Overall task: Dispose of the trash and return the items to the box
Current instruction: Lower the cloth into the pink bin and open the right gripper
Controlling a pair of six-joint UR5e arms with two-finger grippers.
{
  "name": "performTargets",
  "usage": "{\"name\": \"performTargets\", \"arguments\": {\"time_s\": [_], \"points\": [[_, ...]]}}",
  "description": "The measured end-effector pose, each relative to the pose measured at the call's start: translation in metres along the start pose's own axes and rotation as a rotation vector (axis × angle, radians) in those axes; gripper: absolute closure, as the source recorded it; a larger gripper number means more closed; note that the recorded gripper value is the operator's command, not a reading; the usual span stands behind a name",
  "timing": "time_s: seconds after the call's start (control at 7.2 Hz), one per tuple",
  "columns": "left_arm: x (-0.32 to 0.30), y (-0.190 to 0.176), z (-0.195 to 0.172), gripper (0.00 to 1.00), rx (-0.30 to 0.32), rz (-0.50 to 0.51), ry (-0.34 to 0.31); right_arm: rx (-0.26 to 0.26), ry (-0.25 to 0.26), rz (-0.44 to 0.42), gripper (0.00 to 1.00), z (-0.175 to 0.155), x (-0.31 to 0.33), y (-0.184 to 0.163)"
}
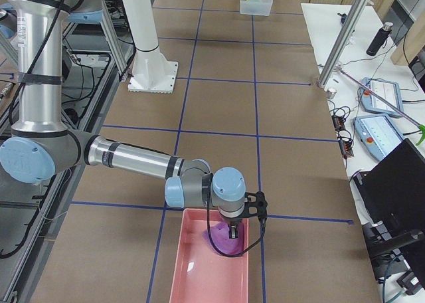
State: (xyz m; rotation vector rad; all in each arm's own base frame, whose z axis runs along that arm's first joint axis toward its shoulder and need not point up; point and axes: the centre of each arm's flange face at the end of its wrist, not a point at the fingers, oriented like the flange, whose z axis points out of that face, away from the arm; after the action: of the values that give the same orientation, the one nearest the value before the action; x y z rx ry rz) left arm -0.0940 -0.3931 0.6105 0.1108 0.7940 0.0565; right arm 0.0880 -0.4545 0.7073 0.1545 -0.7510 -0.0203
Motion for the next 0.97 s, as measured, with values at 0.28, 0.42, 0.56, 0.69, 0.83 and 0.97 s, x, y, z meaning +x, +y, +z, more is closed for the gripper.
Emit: {"name": "performTargets", "arguments": {"time_s": [0.28,0.42,0.56,0.69,0.83,0.97], "points": [[0.0,0.0,0.0,0.01,0.0,-0.001,0.001,0.009,-0.032,-0.008,0.0,-0.019,-0.024,-0.013],[0.0,0.0,0.0,0.01,0.0,-0.001,0.001,-0.01,-0.035,-0.004,0.0,-0.032,-0.042,-0.019],[0.0,-0.001,0.0,0.01,0.0,-0.001,0.001,-0.034,-0.028,-0.003,0.0,-0.045,-0.059,-0.018],[0.0,-0.001,0.0,0.01,0.0,0.0,0.0,-0.053,-0.013,-0.015,0.0,-0.052,-0.065,-0.006],[0.0,0.0,0.0,0.01,-0.001,0.001,0.0,-0.069,0.018,-0.031,0.0,-0.053,-0.063,0.006],[0.0,0.0,0.0,0.01,-0.001,0.002,0.0,-0.08,0.055,-0.04,0.0,-0.053,-0.059,0.014]]}}
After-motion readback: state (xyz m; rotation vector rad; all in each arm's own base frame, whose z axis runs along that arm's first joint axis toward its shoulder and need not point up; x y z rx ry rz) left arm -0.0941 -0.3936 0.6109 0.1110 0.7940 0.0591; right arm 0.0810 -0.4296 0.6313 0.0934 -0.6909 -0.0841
